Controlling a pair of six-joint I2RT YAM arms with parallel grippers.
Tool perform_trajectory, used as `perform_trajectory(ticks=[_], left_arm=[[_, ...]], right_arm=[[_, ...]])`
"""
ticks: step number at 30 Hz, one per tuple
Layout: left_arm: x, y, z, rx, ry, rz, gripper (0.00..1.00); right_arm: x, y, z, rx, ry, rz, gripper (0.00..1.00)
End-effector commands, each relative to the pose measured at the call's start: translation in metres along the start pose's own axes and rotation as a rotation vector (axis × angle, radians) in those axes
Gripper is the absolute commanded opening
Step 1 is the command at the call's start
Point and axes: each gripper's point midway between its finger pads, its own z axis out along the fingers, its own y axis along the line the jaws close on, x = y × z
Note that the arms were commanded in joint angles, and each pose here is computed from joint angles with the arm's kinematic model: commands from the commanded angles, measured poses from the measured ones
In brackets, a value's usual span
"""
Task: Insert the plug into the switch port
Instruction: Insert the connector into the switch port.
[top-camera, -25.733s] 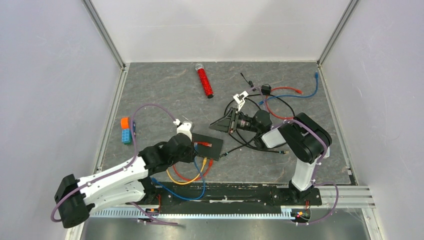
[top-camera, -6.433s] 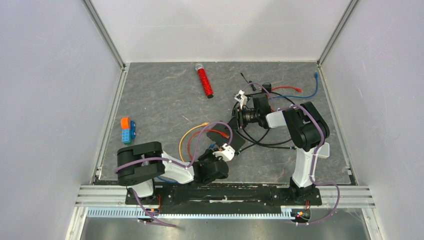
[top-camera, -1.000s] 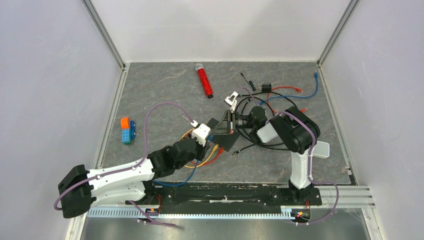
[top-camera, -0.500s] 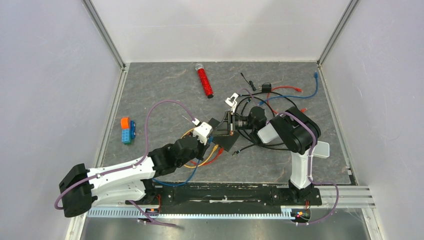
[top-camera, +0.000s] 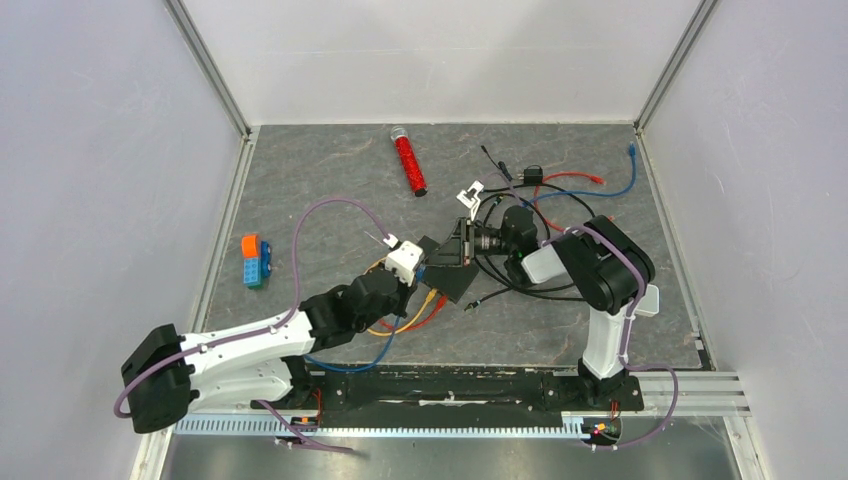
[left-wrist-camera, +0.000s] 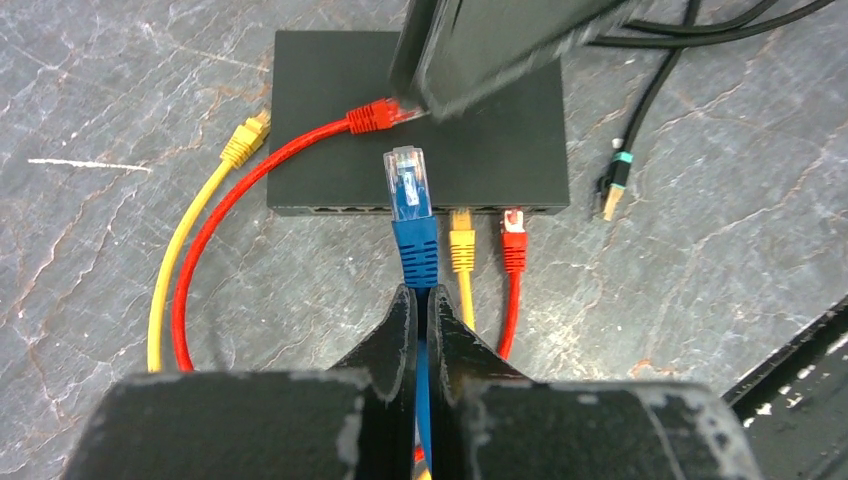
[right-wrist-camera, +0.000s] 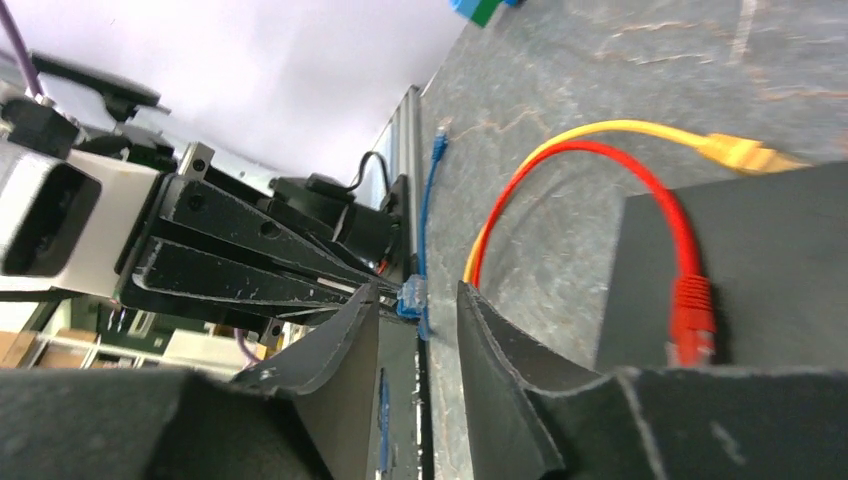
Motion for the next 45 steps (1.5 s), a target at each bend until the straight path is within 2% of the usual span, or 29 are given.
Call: perform_trajectory(ticks=[1,4,7,9,15,22,30,37,45], left_arm=[[0.014,0.008,0.007,-0.025,0.065,0.025,0.02],[0.031,0.008,0.011,-0.026,0.125,0.045,0.02],[0.045,0.011,0.016,-0.046,0.170,0.028,0.02],[0.052,0.013,0.019,-0.059,0.197,0.015,0.02],[0.064,0.024,0.029,-0.079,0.276,-0.061,0.02],[0.063,0.013,0.042,-0.010,0.292,-0.083,0.02],[0.067,0.007,0.047,0.014,0.298,-0.087,0.02],[0.060,0.011,0.053,0.017,0.251,-0.096,0.02],[0.064,0.019,0.056,-0.001,0.280,-0.097,0.02]], right_arm=[[-0.030,-0.018,-0.024,0.121,-0.087,-0.055,0.40],[-0.044,-0.050,-0.042,0.281,-0.079,-0.101,0.45],[-0.054,-0.089,-0.055,0.479,0.020,-0.157,0.47],[-0.065,-0.102,-0.055,0.513,0.064,-0.208,0.48],[-0.084,-0.116,-0.046,0.471,0.100,-0.261,0.51],[-0.082,-0.129,-0.039,0.441,0.106,-0.269,0.51],[-0.063,-0.140,-0.029,0.416,0.188,-0.247,0.51],[-0.030,-0.147,-0.017,0.344,0.296,-0.222,0.49],[-0.016,-0.148,-0.009,0.287,0.354,-0.220,0.49]])
